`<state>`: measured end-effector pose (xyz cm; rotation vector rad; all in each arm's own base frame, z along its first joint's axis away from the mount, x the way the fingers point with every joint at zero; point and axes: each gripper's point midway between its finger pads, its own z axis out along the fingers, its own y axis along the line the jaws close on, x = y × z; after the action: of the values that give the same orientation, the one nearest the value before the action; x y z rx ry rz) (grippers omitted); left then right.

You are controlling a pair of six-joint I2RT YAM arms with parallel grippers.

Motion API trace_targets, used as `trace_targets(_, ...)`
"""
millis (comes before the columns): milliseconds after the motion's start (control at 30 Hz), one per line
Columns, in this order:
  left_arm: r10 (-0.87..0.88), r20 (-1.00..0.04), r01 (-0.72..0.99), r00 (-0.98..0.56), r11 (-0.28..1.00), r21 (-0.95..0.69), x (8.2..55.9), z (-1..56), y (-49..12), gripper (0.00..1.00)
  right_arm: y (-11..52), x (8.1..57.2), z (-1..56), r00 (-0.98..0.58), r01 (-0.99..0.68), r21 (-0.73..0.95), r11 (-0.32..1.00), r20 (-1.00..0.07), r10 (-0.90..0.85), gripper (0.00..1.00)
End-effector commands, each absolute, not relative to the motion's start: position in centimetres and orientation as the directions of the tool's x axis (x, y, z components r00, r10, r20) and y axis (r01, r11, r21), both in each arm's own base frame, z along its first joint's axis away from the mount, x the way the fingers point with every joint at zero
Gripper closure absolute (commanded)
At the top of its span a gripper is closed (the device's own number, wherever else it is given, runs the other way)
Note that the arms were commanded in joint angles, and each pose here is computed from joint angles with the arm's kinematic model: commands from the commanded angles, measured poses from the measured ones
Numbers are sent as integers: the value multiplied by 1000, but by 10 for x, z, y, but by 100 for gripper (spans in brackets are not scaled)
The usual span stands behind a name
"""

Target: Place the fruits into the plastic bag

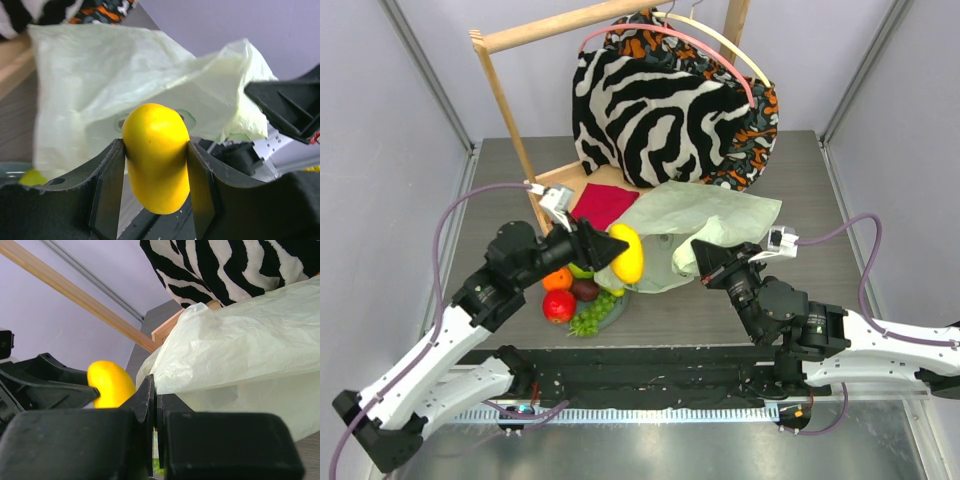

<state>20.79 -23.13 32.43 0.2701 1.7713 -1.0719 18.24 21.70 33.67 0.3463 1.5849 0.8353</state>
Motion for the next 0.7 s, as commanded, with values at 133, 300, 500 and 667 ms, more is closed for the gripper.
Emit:
trace_targets(133,-259,-862,655,-436,565,-501,214,320,-273,82,209,185,363,-165,-223,733,642,-678,716,99)
trace_targets(300,-207,-845,614,-494,605,-507,225,279,-298,82,210,185,361,-164,-220,734,643,-677,717,99)
trace_targets(500,-238,-849,557,-472,665,-497,248,263,-308,80,211,185,363,-167,-222,738,637,-672,721,99)
trace_targets(667,-363,-842,520,-399,667,-534,273,276,-315,76,216,185,360,-177,-227,735,639,-676,715,99)
